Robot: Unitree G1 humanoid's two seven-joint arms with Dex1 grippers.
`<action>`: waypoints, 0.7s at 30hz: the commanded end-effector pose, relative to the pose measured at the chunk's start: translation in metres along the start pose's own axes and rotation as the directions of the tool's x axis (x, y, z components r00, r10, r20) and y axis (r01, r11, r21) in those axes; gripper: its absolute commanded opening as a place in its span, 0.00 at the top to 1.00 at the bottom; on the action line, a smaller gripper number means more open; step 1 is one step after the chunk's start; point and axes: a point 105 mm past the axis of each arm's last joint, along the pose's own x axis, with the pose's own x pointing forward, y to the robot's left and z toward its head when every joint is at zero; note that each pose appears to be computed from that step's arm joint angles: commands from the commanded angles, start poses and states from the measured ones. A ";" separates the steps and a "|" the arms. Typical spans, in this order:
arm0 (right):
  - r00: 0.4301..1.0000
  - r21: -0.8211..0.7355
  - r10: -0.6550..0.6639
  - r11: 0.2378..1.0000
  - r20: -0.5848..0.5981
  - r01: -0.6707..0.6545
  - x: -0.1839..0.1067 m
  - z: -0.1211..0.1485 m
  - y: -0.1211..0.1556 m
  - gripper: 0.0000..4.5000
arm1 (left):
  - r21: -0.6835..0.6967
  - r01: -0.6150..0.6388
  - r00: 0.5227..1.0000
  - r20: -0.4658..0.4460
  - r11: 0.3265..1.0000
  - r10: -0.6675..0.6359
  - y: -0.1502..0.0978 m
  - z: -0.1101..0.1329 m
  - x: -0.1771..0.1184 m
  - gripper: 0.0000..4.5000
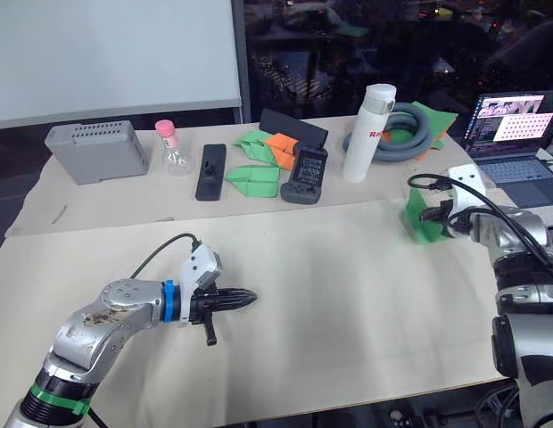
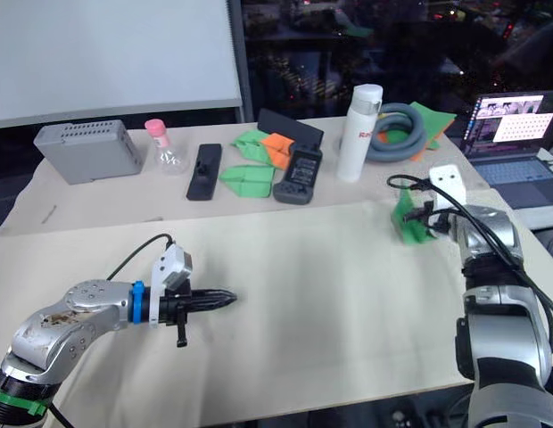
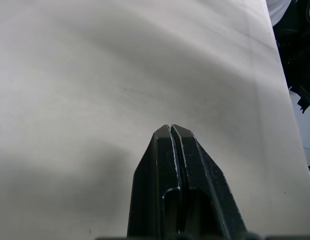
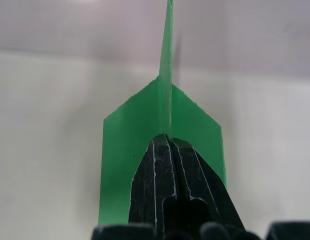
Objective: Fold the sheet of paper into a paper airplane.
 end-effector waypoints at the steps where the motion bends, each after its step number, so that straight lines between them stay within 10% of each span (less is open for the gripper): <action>1: 0.999 0.008 0.017 1.000 0.051 -0.017 -0.004 0.015 -0.003 1.00 | 0.040 -0.004 1.000 0.028 0.999 0.003 -0.004 0.008 -0.001 1.00; 8: 0.998 0.005 0.051 0.999 0.019 -0.052 -0.001 0.006 -0.003 1.00 | 0.064 -0.031 0.999 0.040 0.997 0.028 0.001 0.009 -0.002 1.00; 21: 0.913 -0.139 0.304 0.951 0.272 -0.276 -0.069 0.095 0.023 0.01 | 0.024 -0.068 0.991 0.115 0.997 0.064 0.013 0.024 -0.011 1.00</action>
